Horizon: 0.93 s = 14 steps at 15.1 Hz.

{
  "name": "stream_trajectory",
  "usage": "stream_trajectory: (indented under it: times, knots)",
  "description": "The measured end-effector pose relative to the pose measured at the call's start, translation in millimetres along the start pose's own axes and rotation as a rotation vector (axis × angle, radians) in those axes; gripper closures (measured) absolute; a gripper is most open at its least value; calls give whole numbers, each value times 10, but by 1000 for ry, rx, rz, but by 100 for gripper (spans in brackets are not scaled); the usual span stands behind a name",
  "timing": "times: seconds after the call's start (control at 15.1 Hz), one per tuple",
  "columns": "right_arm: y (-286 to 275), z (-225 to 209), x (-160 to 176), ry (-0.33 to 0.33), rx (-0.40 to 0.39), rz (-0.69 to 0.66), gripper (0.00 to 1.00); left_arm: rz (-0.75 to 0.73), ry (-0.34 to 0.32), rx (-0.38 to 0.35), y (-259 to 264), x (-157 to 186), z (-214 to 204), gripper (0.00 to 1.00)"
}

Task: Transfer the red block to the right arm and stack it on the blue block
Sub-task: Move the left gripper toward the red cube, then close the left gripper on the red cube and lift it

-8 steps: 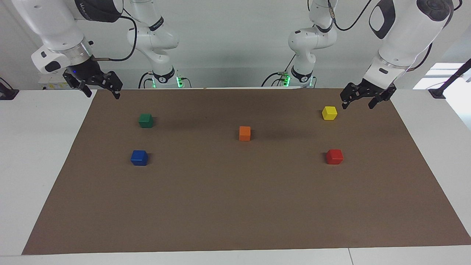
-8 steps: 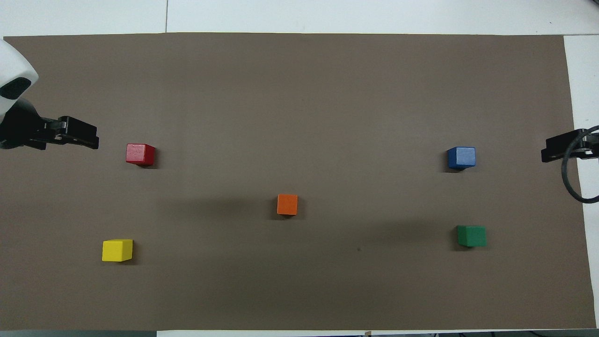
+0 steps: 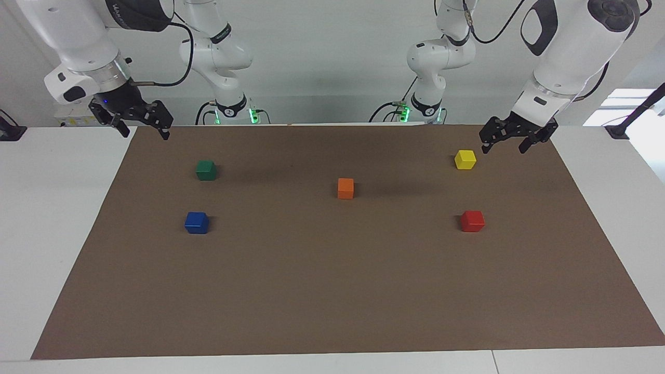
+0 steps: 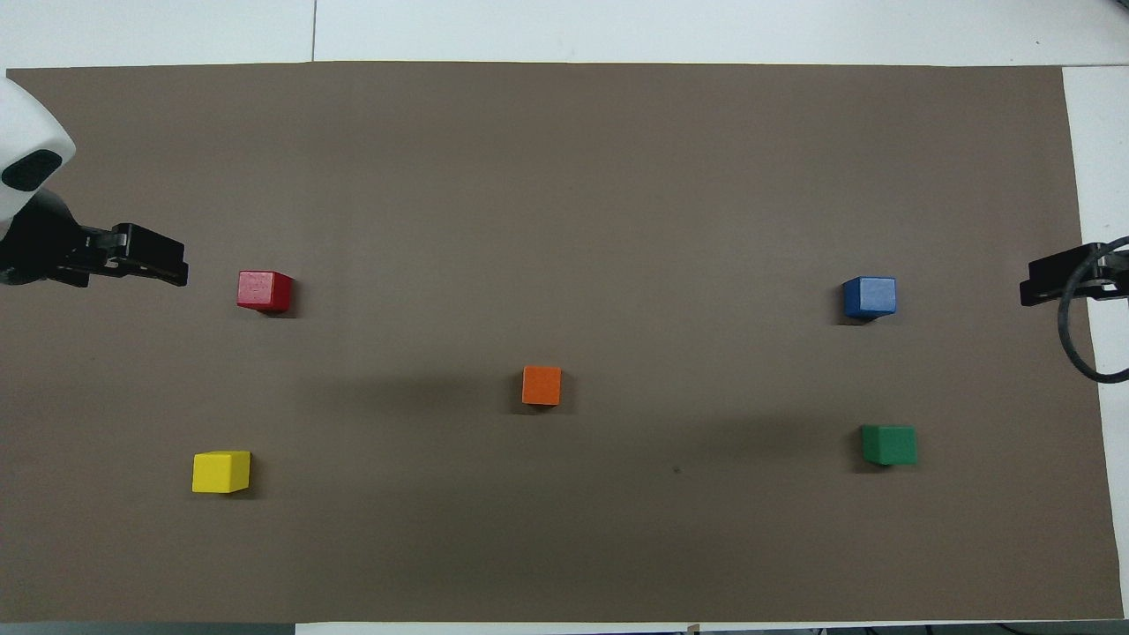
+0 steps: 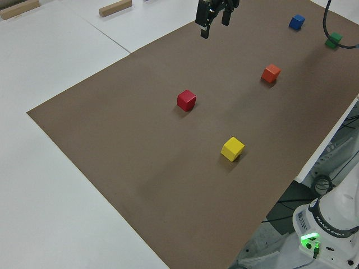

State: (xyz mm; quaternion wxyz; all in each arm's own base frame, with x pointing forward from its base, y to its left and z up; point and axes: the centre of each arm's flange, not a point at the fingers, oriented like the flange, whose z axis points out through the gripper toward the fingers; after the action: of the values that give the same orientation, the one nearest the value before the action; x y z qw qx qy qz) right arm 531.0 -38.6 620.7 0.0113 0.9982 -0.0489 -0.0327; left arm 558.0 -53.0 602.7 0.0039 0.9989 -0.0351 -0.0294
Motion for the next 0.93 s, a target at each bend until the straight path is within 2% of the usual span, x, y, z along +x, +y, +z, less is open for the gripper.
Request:
stream_trajectory:
  times: [0.2, 0.33, 0.66, 0.93]
  knots:
    - [0, 0, 0, 0, 0, 0, 0, -2, 38, 1, -3, 16, -2, 0]
    - [0, 0, 0, 0, 0, 0, 0, -2, 49, 3, 0, 41, 177, 0]
    - [9, -1, -1, 0, 0, 2, 0, -5, 33, -4, -30, 185, 897, 0]
    - [136, -6, -4, 1, 2, 25, 0, 0, 58, -10, -10, 231, 1544, 0]
